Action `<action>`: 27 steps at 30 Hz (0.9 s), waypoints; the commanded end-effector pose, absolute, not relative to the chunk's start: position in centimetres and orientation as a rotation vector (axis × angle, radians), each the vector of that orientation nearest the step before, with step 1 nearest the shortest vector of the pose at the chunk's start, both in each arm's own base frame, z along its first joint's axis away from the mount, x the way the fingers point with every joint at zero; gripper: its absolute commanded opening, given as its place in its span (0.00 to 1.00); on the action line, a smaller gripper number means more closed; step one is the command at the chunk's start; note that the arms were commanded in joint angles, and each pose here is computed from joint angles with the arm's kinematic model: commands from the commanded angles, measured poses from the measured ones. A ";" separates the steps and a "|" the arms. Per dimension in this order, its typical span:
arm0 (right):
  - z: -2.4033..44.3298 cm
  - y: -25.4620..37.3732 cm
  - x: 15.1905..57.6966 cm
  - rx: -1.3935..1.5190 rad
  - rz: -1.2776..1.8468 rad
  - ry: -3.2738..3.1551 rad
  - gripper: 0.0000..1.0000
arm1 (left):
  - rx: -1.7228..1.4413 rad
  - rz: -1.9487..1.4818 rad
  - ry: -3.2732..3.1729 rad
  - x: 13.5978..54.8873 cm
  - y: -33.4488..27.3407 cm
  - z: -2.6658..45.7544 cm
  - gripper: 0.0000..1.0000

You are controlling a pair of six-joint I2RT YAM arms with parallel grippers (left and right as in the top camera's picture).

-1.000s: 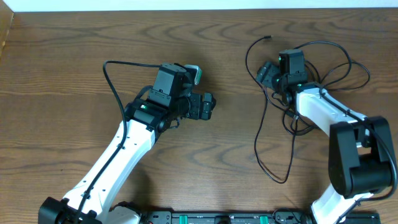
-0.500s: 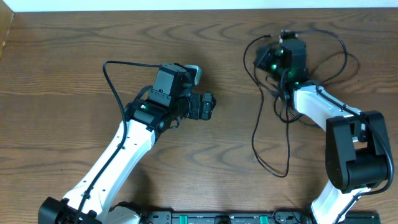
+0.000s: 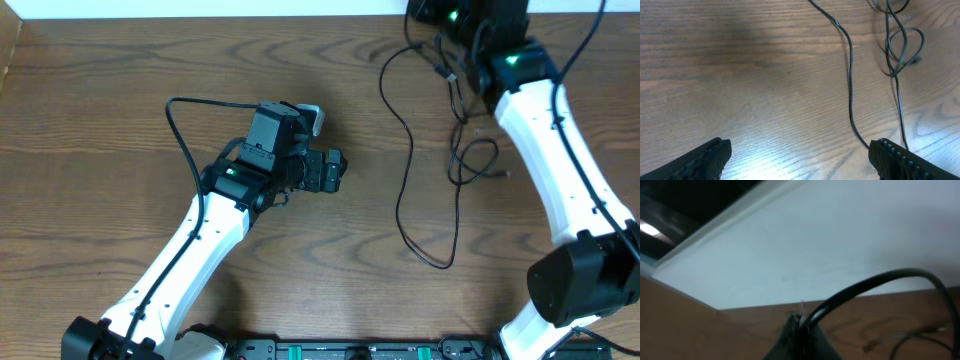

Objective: Untangle cables
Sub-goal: 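Pull the black cable up toward the top right with the right gripper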

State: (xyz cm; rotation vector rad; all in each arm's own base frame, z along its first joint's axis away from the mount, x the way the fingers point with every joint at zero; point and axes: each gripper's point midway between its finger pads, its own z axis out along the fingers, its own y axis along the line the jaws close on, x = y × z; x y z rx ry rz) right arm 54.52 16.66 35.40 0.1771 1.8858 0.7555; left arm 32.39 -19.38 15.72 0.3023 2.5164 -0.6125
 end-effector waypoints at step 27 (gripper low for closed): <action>48.5 13.8 49.7 0.040 0.539 1.786 0.01 | 0.311 -0.624 2.526 32.3 -19.6 15.5 0.93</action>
